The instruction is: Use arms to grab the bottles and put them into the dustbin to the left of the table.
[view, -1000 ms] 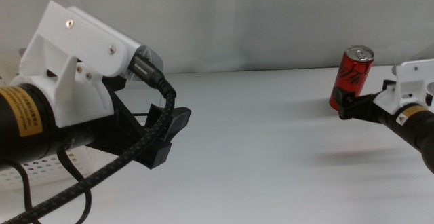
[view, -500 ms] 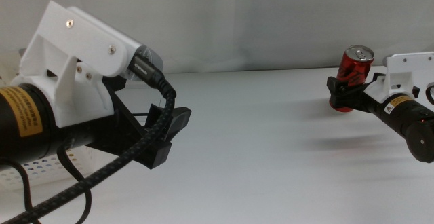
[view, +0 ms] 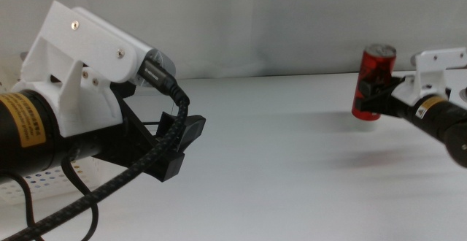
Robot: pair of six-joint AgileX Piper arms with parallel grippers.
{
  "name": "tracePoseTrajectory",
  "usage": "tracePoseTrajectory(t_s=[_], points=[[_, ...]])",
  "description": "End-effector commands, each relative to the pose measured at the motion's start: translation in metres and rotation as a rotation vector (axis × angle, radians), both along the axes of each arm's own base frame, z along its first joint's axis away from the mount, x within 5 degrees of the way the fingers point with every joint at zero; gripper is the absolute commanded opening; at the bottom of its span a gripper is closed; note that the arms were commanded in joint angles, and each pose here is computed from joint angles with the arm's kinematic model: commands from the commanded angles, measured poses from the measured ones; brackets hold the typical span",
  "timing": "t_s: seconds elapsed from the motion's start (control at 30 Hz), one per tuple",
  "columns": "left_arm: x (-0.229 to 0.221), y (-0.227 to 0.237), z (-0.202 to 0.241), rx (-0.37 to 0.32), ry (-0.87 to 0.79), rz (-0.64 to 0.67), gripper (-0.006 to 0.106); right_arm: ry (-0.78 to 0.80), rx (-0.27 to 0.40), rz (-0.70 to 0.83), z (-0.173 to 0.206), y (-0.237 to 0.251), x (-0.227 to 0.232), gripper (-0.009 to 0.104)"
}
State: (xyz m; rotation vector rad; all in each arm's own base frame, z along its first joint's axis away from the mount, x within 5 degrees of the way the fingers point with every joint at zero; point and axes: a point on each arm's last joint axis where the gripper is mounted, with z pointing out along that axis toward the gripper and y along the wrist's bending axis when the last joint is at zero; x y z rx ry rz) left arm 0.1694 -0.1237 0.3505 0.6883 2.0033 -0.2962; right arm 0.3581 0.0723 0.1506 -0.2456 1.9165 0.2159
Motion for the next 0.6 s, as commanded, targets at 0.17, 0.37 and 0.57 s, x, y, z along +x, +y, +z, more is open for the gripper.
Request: tracePoseTrajectory(t_s=[0.17,0.37,0.57], points=[[0.0,-0.001,0.0,-0.011,-0.007,-0.005,0.089,-0.136,0.026,0.137,0.06,0.028,-0.029,-0.002],[0.0,-0.001,0.0,-0.003,-0.012,-0.01,0.09,-0.128,0.043,0.266,0.066,0.064,-0.068,-0.002],[0.0,-0.001,0.0,-0.003,-0.012,-0.01,0.09,-0.049,0.043,0.274,0.057,0.073,-0.08,-0.002]])
